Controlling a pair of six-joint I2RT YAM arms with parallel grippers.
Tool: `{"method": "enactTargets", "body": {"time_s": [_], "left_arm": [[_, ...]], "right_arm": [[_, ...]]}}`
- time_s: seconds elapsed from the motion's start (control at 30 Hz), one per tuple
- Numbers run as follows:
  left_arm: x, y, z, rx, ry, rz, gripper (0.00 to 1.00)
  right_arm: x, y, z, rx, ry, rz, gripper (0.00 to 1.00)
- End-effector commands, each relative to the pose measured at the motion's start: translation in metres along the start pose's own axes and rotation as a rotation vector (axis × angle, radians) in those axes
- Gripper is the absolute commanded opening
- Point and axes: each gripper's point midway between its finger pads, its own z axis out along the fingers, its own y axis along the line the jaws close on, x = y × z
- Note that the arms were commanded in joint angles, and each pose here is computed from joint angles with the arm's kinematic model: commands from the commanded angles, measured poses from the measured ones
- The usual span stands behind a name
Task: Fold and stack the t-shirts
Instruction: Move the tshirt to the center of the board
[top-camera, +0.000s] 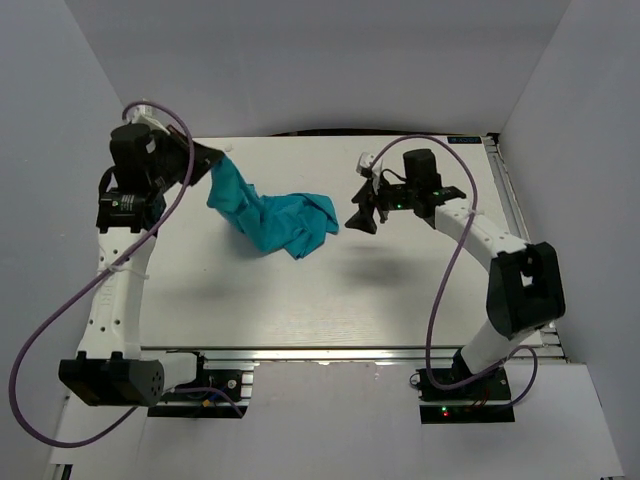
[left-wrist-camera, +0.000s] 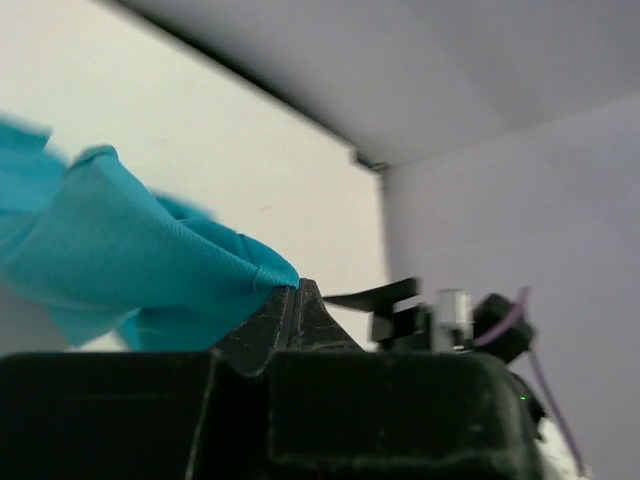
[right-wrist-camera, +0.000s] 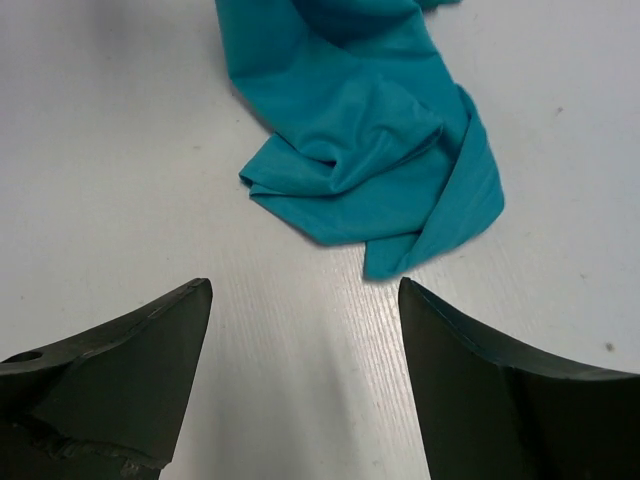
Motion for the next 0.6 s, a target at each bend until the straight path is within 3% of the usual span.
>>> {"method": "enactTargets", "body": {"time_s": [0.0,0.23,0.43,0.57], "left_arm": [[0.024,0.075,0.007,-0.259,0.023,0.031,0.00],[0.037,0.143,-0.011,-0.520,-0.013,0.061,0.00],[0.035,0.146,-0.022,-0.545,-0.050,0.057,0.00],[0.038,0.148,-0.027,-0.558,-0.051,0.053,0.00]], "right_arm": [[0.004,0.004,0.020,-0.082,0.027,0.030,0.81],[0.023,0.013,0.058,-0.160,0.079,0.064,0.80],[0.019,-0.009,0.099,-0.142,0.060,0.076,0.80],[0.021,-0.041,0.133,-0.064,0.069,0.265,0.74]]}}
